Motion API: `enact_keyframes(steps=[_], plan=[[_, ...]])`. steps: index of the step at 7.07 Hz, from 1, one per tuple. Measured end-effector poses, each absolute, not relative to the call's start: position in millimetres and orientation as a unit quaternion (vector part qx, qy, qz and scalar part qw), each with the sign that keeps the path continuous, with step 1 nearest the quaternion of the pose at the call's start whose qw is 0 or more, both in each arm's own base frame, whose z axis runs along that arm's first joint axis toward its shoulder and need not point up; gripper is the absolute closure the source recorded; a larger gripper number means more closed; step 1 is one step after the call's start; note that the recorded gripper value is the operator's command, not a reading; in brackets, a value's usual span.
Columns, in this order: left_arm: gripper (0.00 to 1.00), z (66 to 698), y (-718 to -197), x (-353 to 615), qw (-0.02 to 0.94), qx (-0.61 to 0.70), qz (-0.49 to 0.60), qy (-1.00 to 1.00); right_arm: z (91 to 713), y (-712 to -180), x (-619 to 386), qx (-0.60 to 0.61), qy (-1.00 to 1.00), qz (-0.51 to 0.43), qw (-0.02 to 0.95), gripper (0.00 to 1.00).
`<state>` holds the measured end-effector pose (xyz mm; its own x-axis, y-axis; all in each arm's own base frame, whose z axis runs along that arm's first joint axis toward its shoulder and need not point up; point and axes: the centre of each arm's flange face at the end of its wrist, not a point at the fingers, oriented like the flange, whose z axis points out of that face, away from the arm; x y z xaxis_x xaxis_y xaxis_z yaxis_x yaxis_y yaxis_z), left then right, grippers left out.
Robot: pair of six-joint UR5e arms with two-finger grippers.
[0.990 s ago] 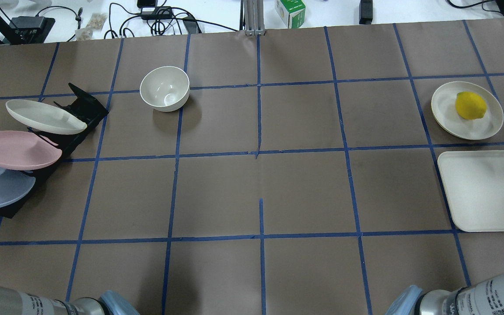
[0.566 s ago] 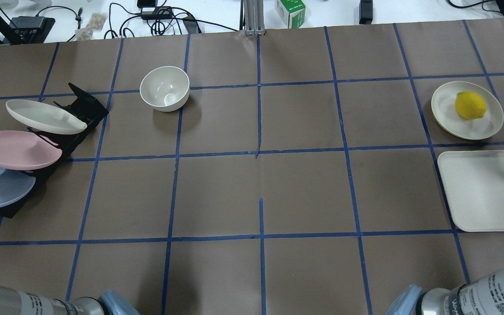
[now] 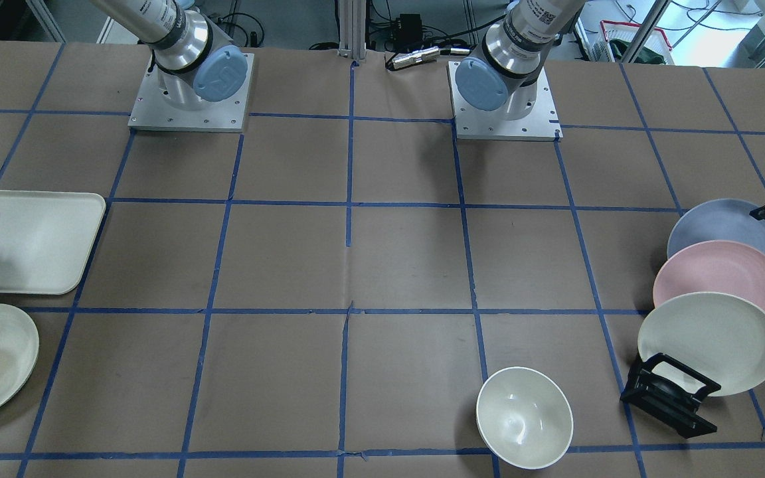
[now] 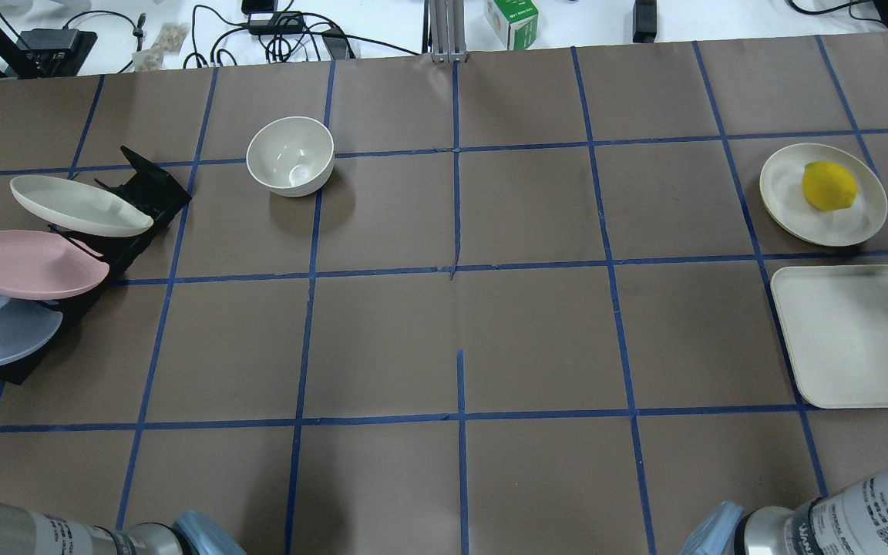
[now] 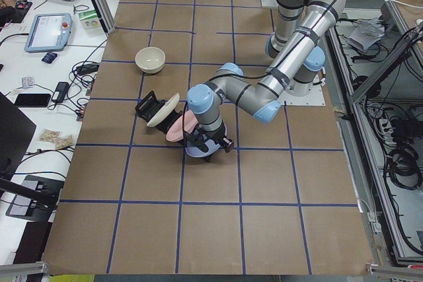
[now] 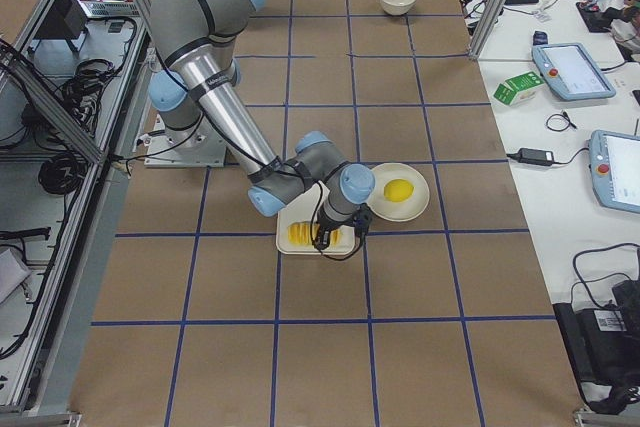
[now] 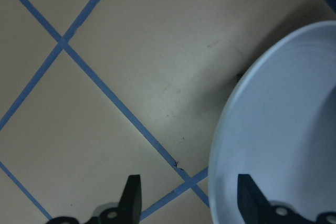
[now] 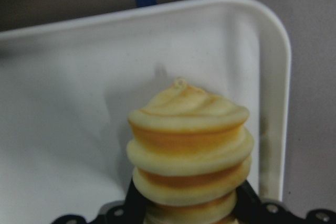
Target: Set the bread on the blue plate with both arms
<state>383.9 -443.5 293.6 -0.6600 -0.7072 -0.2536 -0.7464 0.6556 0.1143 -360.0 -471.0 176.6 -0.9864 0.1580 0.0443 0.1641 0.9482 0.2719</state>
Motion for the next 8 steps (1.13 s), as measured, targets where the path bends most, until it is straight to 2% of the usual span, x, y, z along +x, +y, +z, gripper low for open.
enact_keyframes(steps=[3, 4, 5, 8], plan=[[0.86, 292, -445, 384, 0.088, -0.402, 0.104, 0.905, 190, -469, -359, -0.079, -0.984, -0.158, 0.012, 1.0], [0.97, 293, -446, 384, 0.088, -0.402, 0.102, 0.906, 204, -470, -356, -0.078, -0.984, -0.159, 0.01, 1.0], [1.0, 294, -446, 384, 0.087, -0.402, 0.1, 0.906, 226, -472, -350, -0.076, -0.984, -0.159, 0.003, 1.0], [1.0, 313, -443, 379, 0.084, -0.398, 0.099, 0.908, 307, -500, -283, -0.055, -0.986, -0.159, -0.024, 1.0]])
